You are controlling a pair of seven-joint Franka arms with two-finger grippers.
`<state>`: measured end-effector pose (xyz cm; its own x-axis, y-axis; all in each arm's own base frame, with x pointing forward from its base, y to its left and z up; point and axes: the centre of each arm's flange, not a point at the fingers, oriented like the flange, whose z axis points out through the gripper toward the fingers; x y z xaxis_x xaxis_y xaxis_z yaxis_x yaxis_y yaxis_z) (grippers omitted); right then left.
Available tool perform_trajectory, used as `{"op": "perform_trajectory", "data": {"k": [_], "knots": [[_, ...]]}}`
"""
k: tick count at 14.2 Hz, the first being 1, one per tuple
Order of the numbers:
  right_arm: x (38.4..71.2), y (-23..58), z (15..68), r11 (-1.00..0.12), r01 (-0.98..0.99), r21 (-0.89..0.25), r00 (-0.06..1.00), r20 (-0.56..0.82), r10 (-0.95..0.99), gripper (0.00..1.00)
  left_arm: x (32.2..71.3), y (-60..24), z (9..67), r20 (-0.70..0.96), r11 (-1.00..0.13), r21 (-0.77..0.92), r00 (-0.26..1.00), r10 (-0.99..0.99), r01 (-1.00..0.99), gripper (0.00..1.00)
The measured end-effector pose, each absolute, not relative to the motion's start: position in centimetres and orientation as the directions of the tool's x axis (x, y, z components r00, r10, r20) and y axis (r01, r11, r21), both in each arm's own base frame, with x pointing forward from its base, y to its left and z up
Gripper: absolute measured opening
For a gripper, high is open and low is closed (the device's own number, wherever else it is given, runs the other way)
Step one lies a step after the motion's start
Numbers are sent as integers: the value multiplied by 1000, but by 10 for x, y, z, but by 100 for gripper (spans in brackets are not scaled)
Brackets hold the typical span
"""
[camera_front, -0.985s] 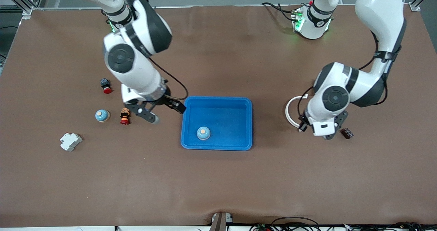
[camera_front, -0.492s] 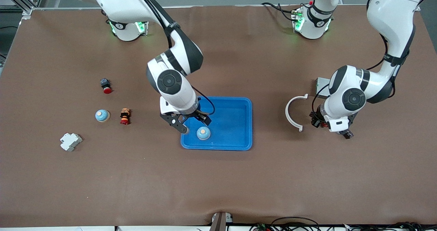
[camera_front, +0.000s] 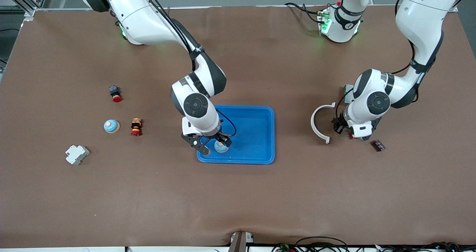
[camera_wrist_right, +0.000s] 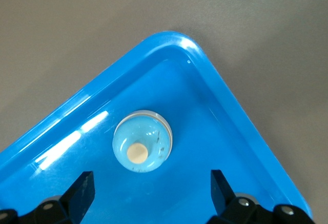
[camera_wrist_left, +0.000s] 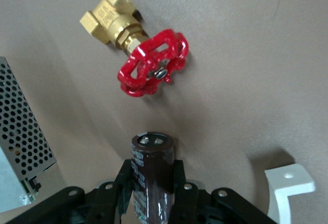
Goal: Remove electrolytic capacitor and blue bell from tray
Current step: 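Carry the capacitor out while the right gripper grasps the second bell, then place the capacitor near the white arc while the right gripper lifts the bell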
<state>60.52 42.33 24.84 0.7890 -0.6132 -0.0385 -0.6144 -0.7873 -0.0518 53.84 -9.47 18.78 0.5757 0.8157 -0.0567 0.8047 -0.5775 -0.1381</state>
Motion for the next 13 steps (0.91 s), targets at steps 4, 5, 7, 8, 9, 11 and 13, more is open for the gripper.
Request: {"op": "perform_trajectory", "data": {"k": [4,5,7,8,9,11,13], "knots": [[612,429,232,-787,-616,-48,788,-28,-615,100,534,-95,181,-67,-578,-149,575,815,802,35],[614,430,227,-783,-620,-49,784,-23,-620,100,535,-95,180,-68,-579,-148,575,815,802,35],[615,432,217,-780,-623,-50,782,-9,-624,100,538,-95,182,-64,-579,-141,576,815,803,35],[615,433,211,-780,-624,-48,781,-7,-625,100,541,-95,184,-61,-582,-136,579,813,802,35],[615,433,206,-780,-624,-45,781,-5,-625,100,542,-95,184,-53,-593,-135,592,804,794,35],[616,433,198,-781,-623,-48,782,5,-623,100,545,-94,183,-27,-621,-138,623,781,772,37],[616,433,190,-782,-622,-45,782,6,-623,100,551,-94,188,-11,-628,-127,632,775,768,53]]}}
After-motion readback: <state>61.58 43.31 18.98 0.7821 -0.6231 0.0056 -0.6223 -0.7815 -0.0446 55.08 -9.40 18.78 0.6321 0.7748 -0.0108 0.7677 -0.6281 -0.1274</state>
